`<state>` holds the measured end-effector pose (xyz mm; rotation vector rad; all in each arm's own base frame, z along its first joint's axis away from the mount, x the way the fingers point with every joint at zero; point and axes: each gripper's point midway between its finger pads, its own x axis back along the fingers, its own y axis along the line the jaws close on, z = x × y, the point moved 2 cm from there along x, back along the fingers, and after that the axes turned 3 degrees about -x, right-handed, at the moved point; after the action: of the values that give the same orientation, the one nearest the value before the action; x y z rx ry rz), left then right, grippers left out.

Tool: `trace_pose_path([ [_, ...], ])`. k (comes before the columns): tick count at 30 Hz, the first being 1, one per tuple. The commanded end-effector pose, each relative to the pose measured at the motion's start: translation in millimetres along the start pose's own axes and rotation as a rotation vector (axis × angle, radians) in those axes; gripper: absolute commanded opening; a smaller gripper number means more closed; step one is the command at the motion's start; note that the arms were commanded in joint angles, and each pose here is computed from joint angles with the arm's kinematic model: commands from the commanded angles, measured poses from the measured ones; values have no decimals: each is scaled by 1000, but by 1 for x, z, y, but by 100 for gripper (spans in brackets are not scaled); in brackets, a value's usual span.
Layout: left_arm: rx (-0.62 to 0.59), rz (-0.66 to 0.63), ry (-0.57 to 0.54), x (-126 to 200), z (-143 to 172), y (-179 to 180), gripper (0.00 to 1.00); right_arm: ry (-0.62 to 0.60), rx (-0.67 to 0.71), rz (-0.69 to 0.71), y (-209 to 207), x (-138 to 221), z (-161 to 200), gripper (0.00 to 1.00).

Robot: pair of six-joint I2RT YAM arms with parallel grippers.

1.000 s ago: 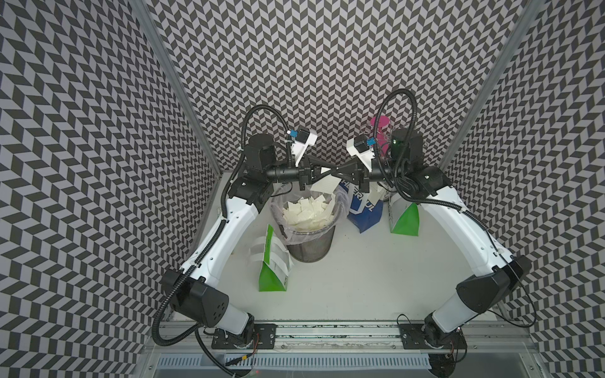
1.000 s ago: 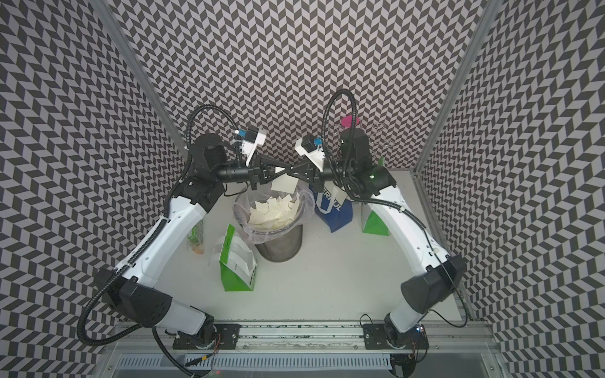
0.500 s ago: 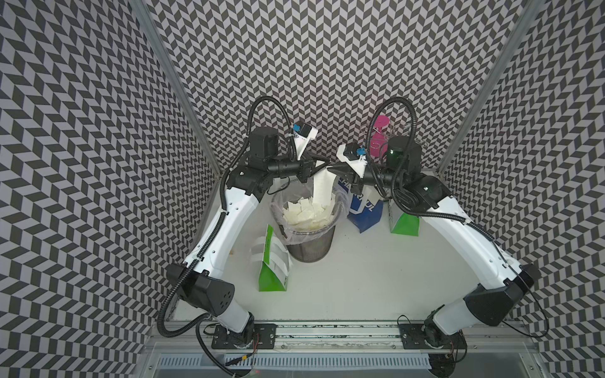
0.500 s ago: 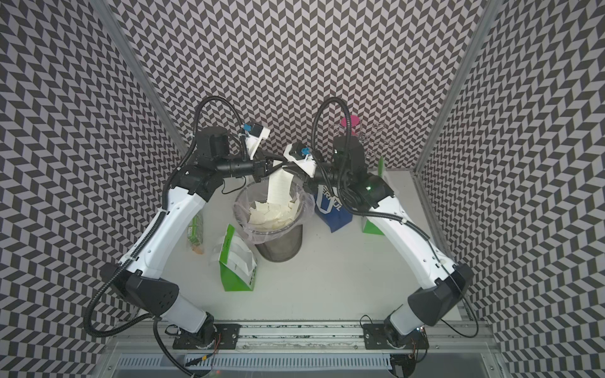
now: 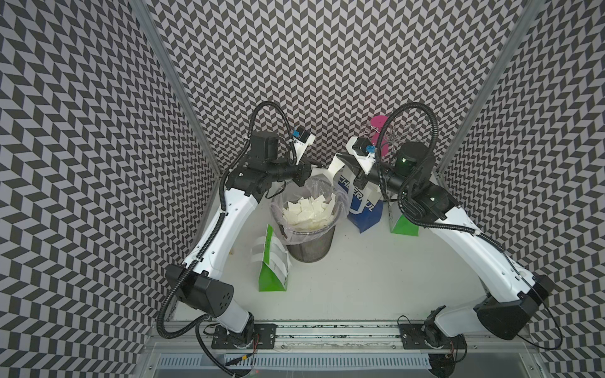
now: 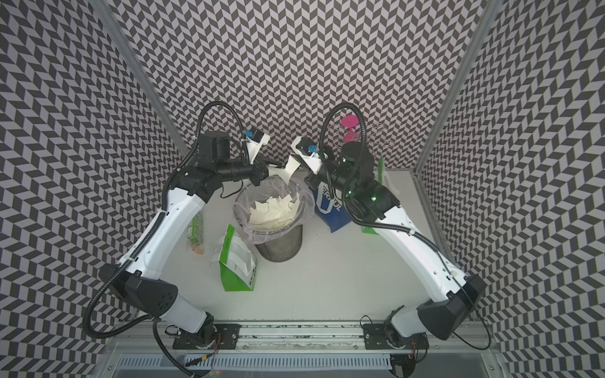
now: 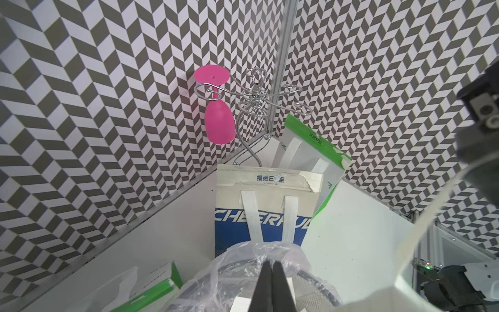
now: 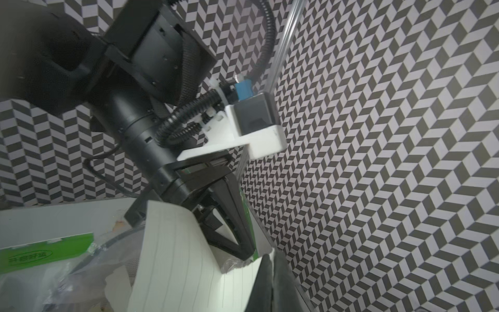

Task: Shred takeout receipts and throw away
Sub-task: Shred the takeout receipt, then place the takeout receipt in the trash bin, then shred the takeout receipt.

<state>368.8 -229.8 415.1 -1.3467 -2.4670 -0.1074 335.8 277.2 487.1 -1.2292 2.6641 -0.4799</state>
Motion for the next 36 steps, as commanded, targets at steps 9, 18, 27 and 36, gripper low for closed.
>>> trace_pose_path([
  [9, -65, -116, -52, 48, -2, 9, 0, -95, -247, 445, -106, 64, -19, 0],
  [18, -63, -27, -175, 50, -22, -2, 0, -122, -372, -292, 3, 3, -6, 0],
  [27, -77, 26, -253, 53, -33, -12, 0, 6, -467, -436, 56, -44, 47, 35],
  [36, -63, 165, -354, 54, -41, -31, 0, -84, -618, -638, 78, -54, 41, 58],
])
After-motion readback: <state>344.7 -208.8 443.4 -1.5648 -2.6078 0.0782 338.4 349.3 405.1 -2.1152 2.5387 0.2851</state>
